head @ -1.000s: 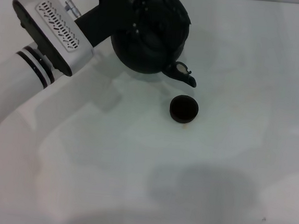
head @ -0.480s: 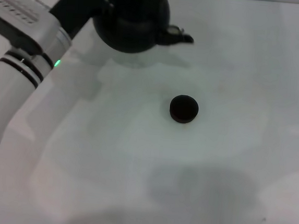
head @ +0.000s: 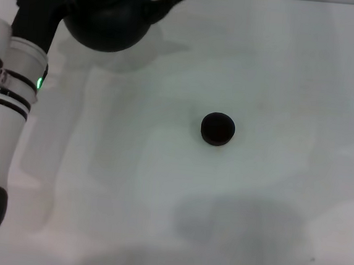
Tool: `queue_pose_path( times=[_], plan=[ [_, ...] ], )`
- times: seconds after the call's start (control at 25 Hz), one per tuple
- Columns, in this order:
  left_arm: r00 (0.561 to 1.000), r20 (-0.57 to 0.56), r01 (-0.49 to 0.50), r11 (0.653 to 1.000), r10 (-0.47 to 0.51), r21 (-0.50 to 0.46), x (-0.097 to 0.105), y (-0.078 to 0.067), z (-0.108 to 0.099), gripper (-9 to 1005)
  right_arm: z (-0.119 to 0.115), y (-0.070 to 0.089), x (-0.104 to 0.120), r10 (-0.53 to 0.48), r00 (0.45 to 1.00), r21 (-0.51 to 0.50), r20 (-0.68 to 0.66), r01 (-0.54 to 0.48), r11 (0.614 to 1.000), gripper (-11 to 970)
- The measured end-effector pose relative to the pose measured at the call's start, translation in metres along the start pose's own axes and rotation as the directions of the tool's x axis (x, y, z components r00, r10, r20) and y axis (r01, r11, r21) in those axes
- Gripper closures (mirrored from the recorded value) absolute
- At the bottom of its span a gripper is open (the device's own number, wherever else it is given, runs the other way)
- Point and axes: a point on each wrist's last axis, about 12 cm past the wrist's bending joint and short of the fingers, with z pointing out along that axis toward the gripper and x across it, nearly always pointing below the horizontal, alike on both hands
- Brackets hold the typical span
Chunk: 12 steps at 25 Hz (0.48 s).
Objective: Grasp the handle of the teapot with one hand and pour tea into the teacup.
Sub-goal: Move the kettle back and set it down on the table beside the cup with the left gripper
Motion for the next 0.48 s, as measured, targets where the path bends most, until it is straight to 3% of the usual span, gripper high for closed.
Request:
queue_pose_path(
  times=[0.48],
  plan=[
    [0.989, -0.019, 0.147, 0.982, -0.150, -0.115, 0.008, -0.004, -0.020, 906, 0.013, 0.004, -0.010, -0.013, 1.000, -0.013, 0.014, 0.013, 1.000, 116]
  ],
)
